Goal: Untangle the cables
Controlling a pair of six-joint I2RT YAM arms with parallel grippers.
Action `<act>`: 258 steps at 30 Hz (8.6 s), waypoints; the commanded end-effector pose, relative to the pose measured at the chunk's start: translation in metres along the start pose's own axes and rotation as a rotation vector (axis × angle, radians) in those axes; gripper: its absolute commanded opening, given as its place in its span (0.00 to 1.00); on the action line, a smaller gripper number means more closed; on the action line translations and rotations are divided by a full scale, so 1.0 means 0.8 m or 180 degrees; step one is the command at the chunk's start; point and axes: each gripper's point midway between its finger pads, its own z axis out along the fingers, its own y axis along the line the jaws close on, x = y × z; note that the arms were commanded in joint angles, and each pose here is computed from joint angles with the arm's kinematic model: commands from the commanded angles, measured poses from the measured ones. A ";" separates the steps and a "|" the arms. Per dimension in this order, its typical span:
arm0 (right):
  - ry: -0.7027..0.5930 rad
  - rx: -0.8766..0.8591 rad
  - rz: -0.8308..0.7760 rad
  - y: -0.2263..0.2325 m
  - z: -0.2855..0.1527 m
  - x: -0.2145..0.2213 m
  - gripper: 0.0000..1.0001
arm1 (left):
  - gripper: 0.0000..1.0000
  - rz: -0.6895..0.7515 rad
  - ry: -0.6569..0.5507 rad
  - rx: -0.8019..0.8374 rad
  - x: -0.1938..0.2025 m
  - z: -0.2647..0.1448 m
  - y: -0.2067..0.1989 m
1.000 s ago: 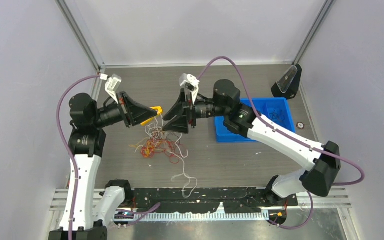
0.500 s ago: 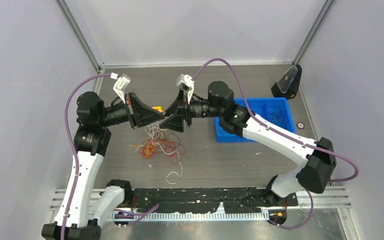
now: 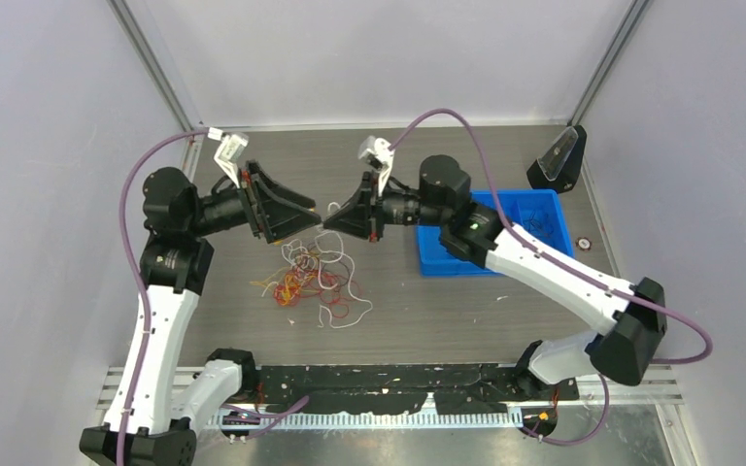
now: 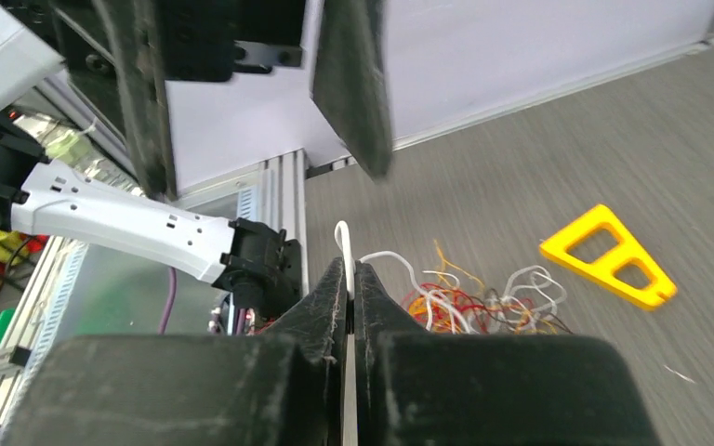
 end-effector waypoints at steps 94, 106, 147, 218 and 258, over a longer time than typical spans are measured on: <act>-0.0858 0.2195 0.0491 -0.163 -0.379 -0.143 0.05 | 0.02 0.0986 0.1194 -0.0262 0.175 0.377 0.173; -0.0839 0.1864 0.0415 -0.170 -0.325 -0.150 0.05 | 0.76 0.0700 0.1431 -0.0132 0.190 0.342 0.168; 0.1399 0.2915 0.1026 -0.317 -0.260 0.266 0.05 | 0.91 0.0755 0.0836 -0.1177 0.096 0.071 0.194; 0.2295 0.2523 0.1921 -0.269 -0.276 0.305 0.05 | 0.90 0.0766 0.0914 -0.1551 0.097 0.024 0.210; 0.1796 0.3537 0.1428 -0.298 -0.403 0.159 0.60 | 0.90 -0.0135 0.1706 -0.2085 0.200 -0.103 0.246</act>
